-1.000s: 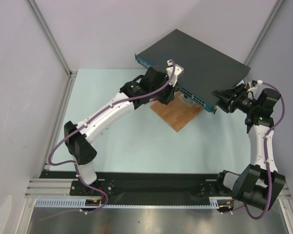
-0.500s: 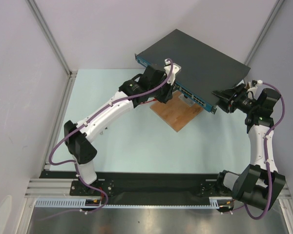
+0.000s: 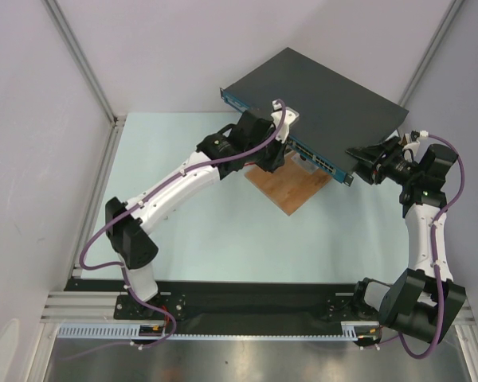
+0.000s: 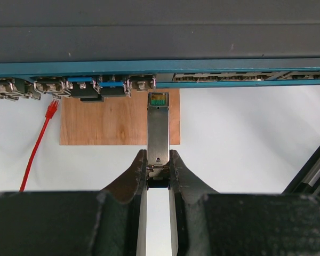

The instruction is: Insert the plug into the switch port

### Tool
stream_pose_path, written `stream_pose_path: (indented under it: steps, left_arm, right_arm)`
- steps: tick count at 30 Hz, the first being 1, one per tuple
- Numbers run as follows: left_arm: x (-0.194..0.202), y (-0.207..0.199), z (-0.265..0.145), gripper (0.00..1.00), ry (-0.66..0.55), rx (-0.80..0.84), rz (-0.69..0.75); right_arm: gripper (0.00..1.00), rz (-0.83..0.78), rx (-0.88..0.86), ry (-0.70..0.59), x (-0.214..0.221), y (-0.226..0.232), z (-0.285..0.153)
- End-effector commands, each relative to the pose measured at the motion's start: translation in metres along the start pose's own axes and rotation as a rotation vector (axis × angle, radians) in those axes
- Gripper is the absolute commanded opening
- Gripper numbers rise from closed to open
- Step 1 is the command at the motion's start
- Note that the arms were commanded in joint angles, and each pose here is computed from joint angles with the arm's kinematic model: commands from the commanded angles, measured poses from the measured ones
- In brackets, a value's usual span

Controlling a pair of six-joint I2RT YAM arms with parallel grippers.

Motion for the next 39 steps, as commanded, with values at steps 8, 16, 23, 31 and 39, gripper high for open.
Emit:
stream_pose_path:
  steps: [8,16,23,31,39]
  left_arm:
    - [-0.030,-0.002,-0.033,0.00,-0.124,-0.013,0.012]
    - [-0.034,-0.001,-0.034,0.00,-0.132,-0.015,0.014]
    - [-0.036,0.002,-0.033,0.00,-0.139,-0.028,0.010]
    - [-0.038,0.007,-0.032,0.00,-0.142,-0.046,0.007]
    - [-0.042,0.009,-0.031,0.00,-0.155,-0.052,0.005]
  right_arm:
    - [0.00,-0.307,-0.050,-0.065,-0.009,0.017,0.008]
    - [0.00,-0.305,-0.047,-0.066,-0.009,0.016,0.008]
    - [0.00,-0.307,-0.046,-0.060,-0.008,0.016,0.008]
    - [0.00,-0.307,-0.044,-0.061,-0.008,0.015,0.009]
    - [0.00,-0.306,-0.043,-0.058,-0.007,0.014,0.009]
Point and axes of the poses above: each gripper's point midway between its finger pads, its own z axis out along the fingers, its own y axis along the line the jaws close on, x = y × z, the point moved 5 cm from there along -z, back along the fingers, and after that the axes turned 3 degrees about z, right-handed, at the moved point
